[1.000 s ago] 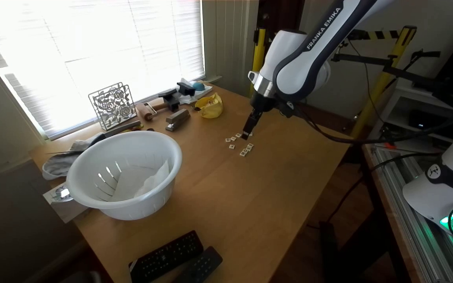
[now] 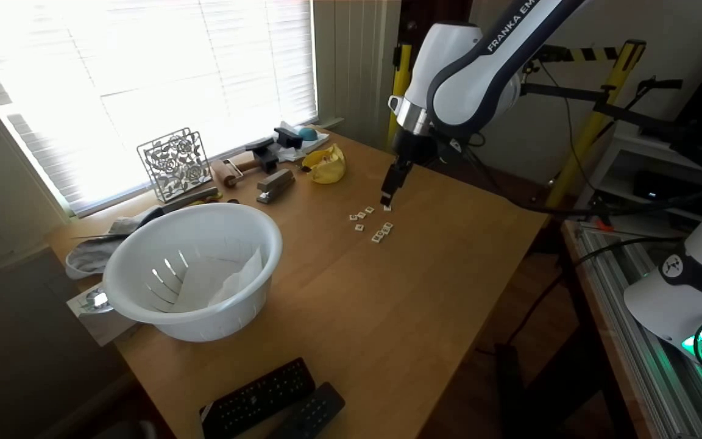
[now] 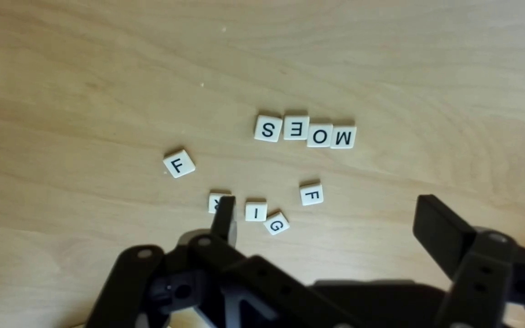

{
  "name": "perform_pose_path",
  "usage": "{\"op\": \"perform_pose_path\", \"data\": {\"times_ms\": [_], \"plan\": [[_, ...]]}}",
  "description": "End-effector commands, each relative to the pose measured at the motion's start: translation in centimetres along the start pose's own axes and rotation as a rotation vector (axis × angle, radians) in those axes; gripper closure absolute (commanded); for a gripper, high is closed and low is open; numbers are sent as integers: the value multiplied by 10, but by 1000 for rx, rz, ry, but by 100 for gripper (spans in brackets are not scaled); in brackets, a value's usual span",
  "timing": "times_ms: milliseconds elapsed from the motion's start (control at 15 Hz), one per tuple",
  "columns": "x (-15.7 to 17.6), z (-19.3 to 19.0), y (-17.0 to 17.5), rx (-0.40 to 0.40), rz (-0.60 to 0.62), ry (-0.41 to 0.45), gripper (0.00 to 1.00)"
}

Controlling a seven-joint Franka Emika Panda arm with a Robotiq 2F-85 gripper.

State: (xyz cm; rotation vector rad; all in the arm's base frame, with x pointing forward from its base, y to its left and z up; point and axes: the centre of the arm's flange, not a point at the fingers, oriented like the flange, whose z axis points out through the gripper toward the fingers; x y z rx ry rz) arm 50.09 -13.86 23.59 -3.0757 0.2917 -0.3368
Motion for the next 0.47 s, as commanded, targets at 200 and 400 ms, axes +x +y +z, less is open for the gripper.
{"op": "perform_pose_path", "data": {"times_ms": [200, 400], "plan": [[0, -1, -3, -1, 17, -4, 0], [0, -1, -3, 0, 18, -5, 0]]}}
